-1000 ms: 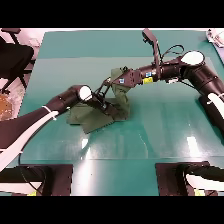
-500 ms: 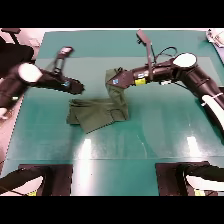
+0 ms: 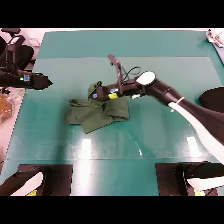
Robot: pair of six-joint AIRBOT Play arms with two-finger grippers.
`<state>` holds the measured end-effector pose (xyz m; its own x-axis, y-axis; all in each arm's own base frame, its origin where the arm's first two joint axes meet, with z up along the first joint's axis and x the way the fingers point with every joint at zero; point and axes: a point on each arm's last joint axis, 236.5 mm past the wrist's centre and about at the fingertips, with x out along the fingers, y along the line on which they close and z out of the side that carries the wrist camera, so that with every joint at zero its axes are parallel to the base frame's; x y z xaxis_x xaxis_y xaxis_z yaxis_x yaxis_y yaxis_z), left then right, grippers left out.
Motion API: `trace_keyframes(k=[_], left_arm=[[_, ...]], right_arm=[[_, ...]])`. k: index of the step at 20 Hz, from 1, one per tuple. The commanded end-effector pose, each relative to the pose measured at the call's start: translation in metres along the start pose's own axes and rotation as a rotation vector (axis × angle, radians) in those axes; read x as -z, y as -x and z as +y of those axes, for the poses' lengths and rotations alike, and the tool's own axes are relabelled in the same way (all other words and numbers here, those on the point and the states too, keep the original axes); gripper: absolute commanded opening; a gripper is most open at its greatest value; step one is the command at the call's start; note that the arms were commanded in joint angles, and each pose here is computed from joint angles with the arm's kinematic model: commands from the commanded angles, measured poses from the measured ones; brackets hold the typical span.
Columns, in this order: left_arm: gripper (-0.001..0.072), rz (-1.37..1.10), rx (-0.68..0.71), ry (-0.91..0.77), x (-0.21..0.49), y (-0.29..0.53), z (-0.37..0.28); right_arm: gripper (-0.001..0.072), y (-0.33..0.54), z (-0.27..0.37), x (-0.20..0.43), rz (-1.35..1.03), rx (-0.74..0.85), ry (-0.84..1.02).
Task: Fold the shirts.
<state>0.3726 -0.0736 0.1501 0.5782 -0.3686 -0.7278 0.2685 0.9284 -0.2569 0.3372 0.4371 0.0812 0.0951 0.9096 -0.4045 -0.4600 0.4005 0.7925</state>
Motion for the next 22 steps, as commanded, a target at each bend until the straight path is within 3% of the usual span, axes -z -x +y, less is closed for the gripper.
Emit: trace_keyframes(k=[1, 8, 9, 10, 11, 14, 15, 16, 17, 22], left_arm=[[0.0030, -0.007, 0.010, 0.018, 0.000, 0.007, 0.000], [0.0030, -0.006, 0.012, 0.019, 0.000, 0.007, 0.000], [0.0030, -0.004, 0.012, 0.018, 0.001, 0.007, 0.000], [0.0030, -0.003, 0.013, 0.019, 0.001, 0.007, 0.000], [0.0030, -0.002, 0.013, 0.019, 0.001, 0.007, 0.000], [0.0030, -0.002, 0.013, 0.019, 0.001, 0.007, 0.000], [0.0030, -0.001, 0.013, 0.019, 0.002, 0.007, 0.000], [0.0030, 0.002, 0.014, 0.019, 0.002, 0.007, -0.001], [0.0030, 0.008, 0.015, 0.019, 0.004, 0.007, -0.001], [0.0030, 0.029, 0.021, 0.018, 0.009, 0.007, -0.002]], right_arm=[[0.0021, -0.036, -0.025, 0.015, 0.002, 0.056, -0.080], [0.0042, -0.045, -0.008, 0.018, 0.035, 0.010, -0.084], [0.0173, -0.043, 0.005, 0.012, 0.033, -0.014, -0.063], [0.0365, -0.041, 0.018, 0.005, 0.032, -0.039, -0.039], [0.0460, -0.038, 0.031, 0.001, 0.037, -0.066, -0.008], [0.0461, -0.030, 0.063, 0.000, 0.080, -0.135, 0.061], [0.0501, -0.027, 0.070, 0.002, 0.098, -0.153, 0.073], [0.0626, -0.024, 0.076, 0.002, 0.110, -0.165, 0.090], [0.0699, -0.019, 0.078, -0.001, 0.116, -0.165, 0.113], [0.0714, 0.060, 0.016, -0.018, 0.078, 0.043, 0.049]])
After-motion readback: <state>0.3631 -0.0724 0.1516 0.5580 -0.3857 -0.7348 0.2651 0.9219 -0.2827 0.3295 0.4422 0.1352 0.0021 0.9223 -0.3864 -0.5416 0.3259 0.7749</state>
